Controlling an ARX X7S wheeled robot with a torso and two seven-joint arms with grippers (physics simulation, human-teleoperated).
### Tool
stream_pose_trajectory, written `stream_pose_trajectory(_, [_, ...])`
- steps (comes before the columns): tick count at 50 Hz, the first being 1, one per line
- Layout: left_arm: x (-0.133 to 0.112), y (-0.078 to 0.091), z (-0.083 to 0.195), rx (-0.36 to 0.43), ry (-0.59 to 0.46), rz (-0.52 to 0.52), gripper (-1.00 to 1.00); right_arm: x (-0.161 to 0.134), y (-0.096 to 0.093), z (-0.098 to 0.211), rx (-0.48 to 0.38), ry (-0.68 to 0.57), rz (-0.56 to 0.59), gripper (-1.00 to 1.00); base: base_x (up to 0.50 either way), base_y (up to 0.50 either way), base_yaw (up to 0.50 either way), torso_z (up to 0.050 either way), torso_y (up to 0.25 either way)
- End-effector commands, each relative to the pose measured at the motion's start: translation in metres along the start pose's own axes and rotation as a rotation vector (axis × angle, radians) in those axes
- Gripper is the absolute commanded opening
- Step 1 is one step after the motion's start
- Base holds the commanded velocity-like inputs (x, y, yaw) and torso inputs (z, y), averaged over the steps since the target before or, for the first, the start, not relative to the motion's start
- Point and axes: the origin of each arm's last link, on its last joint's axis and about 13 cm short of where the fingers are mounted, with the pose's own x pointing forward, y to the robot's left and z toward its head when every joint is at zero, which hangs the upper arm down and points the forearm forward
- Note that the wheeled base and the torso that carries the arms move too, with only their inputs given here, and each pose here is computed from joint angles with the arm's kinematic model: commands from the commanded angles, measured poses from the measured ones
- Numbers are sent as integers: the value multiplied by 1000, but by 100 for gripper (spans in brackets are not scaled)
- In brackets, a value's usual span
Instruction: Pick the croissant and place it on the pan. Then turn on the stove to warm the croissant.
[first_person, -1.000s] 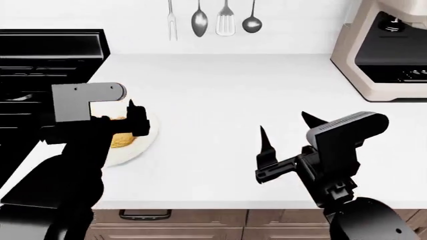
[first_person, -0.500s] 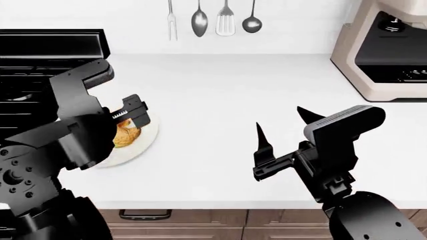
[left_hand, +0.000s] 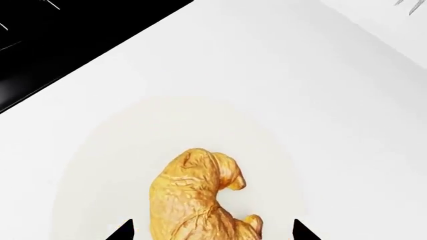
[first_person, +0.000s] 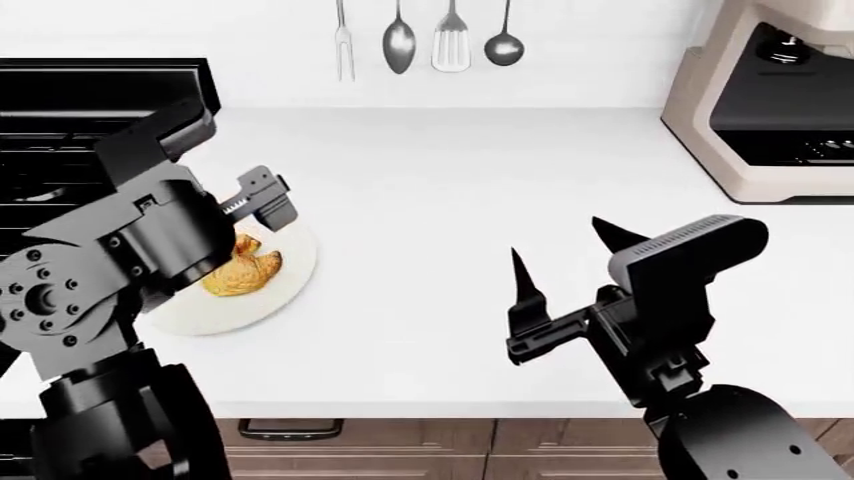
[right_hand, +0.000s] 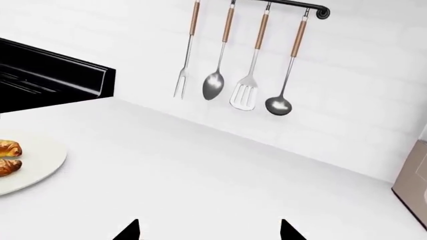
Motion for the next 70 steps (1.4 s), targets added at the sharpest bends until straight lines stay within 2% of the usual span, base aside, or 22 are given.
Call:
stream_pose_trajectory(1, [18,-9,5,-56,-1,79,100,-1,-2,-3,12,0,1,100,0,0,0,0,0])
stream_pose_trajectory(6, [21,-14,5,-69,5,92,100,1,-3,-5,21,-4,3,100,0,0,0,0,0])
stream_pose_trajectory(12, [20,-18,4,-137,41,94,100,2,-5,-6,29,-8,12,100,0,0,0,0,0])
stream_pose_trajectory(16, [16,-18,4,-209,54,90,100,2,-6,-5,27,-11,17,100,0,0,0,0,0])
stream_pose_trajectory(25, [18,-18,7,-261,52,127,100,0,-6,-6,33,-15,22,100,0,0,0,0,0])
stream_pose_trajectory(35, [31,-26,12,-223,28,187,100,4,-6,-13,56,-11,23,100,0,0,0,0,0])
stream_pose_trajectory(50, [55,-24,1,-216,54,252,100,5,-7,-17,60,1,18,100,0,0,0,0,0])
stream_pose_trajectory(70, [61,-27,-3,-176,37,269,100,3,-9,-20,69,1,4,100,0,0,0,0,0])
